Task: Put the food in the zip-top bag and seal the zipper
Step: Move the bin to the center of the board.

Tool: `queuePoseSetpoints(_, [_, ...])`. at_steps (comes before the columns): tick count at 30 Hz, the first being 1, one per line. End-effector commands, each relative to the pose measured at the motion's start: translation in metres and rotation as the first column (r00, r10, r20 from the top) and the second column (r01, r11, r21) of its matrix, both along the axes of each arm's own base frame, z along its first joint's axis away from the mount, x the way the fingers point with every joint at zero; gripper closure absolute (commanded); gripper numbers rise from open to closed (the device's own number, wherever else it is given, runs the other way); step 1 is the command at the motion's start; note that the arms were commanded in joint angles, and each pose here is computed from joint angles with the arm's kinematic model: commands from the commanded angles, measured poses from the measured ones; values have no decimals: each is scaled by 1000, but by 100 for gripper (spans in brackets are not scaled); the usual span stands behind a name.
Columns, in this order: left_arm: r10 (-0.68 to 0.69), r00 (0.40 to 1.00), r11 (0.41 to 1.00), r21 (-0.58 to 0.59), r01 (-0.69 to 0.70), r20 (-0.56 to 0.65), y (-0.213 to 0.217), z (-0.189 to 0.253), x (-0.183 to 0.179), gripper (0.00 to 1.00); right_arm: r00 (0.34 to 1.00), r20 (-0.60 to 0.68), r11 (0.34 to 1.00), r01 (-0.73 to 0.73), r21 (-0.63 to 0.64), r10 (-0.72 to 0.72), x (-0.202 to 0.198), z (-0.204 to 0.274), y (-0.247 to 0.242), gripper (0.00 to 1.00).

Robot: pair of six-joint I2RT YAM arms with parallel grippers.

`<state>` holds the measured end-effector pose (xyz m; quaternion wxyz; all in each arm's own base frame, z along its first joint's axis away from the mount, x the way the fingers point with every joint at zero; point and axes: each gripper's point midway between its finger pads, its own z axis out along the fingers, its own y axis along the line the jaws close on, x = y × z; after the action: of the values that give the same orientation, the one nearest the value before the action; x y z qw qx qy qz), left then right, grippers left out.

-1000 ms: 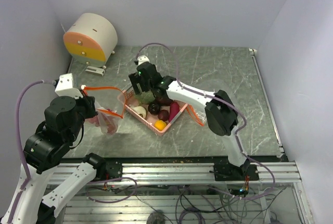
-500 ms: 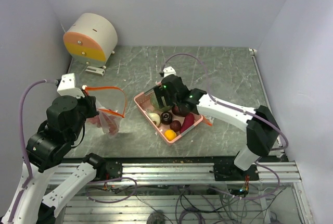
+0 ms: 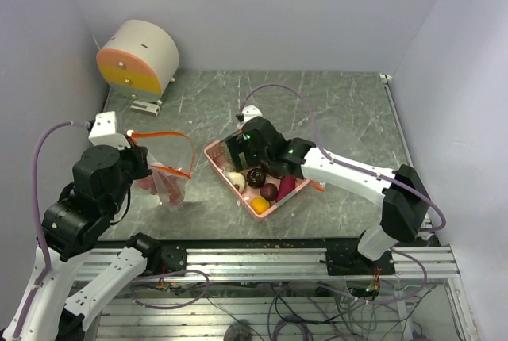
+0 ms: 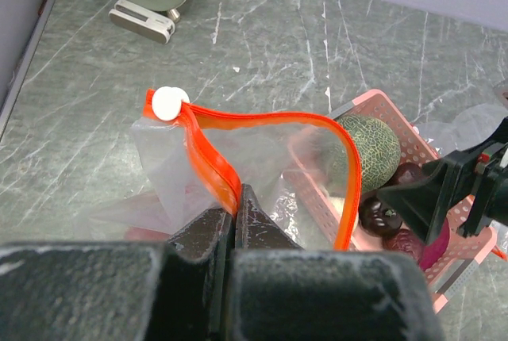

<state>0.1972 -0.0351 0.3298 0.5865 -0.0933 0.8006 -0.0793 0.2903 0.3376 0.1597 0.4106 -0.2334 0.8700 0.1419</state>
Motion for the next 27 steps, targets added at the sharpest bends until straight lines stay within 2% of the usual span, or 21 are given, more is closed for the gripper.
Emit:
queuePoseSetpoints(1, [-18, 998, 1000, -24, 20, 60, -6, 18, 6, 93, 993, -115, 996, 3, 84, 7, -29, -5, 9, 16])
queuePoseSetpoints(7, [-30, 998, 999, -25, 32, 60, -8, 18, 7, 93, 975, -190, 969, 153, 195, -116, -34, -14, 9, 21])
queuePoseSetpoints(12, [-41, 998, 999, -27, 43, 57, -11, 19, 8, 93, 962, -233, 934, 206, 290, -140, -29, -16, 28, 25])
queuePoseSetpoints(20, [-46, 997, 999, -26, 48, 57, -11, 18, 6, 93, 926, -329, 899, 295, 324, -185, -27, -47, 48, 30])
queuePoseSetpoints(27, [-55, 997, 998, -23, 56, 62, -10, 21, 4, 93, 902, -329, 875, 381, 301, -280, -21, -73, 46, 31])
